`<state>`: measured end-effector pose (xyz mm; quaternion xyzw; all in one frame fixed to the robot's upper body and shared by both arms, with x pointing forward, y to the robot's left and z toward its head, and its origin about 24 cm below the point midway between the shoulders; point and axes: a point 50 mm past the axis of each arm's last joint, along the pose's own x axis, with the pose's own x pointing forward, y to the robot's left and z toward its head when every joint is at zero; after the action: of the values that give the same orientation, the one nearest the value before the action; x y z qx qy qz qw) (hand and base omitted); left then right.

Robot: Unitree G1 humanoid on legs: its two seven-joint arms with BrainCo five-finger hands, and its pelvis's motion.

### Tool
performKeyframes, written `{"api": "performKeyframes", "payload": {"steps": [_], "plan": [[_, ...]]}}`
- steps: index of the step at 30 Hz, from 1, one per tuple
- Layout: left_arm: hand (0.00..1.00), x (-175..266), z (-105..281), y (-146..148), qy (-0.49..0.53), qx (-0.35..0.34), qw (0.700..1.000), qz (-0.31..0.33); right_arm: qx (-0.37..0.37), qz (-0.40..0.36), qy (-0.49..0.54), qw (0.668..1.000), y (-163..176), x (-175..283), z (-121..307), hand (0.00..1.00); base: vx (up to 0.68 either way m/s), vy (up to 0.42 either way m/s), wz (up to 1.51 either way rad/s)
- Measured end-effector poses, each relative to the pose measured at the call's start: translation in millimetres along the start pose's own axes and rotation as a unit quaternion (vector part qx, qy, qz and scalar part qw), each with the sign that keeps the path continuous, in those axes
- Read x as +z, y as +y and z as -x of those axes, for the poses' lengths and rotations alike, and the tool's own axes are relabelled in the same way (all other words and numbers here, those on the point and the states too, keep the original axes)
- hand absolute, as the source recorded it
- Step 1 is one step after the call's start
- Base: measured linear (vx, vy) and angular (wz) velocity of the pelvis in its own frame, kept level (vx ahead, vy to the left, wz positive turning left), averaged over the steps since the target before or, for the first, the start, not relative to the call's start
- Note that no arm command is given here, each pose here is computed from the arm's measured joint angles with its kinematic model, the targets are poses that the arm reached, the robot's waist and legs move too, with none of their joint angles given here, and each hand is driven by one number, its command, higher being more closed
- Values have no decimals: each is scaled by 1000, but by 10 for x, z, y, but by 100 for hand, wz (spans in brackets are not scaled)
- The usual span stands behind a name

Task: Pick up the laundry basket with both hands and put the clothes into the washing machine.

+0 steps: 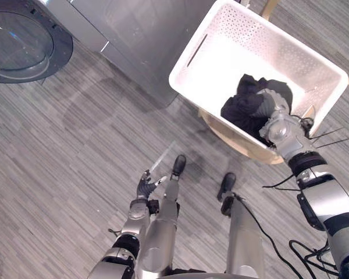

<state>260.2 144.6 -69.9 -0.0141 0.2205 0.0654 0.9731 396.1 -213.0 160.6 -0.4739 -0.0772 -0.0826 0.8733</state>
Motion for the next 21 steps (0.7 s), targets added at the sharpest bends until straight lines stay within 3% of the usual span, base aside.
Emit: {"api": "performKeyframes", "payload": {"steps": [3, 7, 11, 21], "plan": [[0, -34, 15, 17, 5, 2, 1000, 0, -35, -84, -21, 996, 13, 88, 114, 100, 46, -55, -4], [0, -142, 51, 203, 22, 25, 999, -9, -121, -255, -69, 957, -109, 311, 322, 100, 13, -42, -6], [0, -502, 249, 468, 83, 55, 994, -36, -113, -381, -70, 915, 187, 320, 754, 100, 94, -20, -6], [0, -873, 537, 648, 142, 63, 986, -56, -7, -458, -112, 882, 556, 455, 1349, 100, 27, 24, -19]]}}
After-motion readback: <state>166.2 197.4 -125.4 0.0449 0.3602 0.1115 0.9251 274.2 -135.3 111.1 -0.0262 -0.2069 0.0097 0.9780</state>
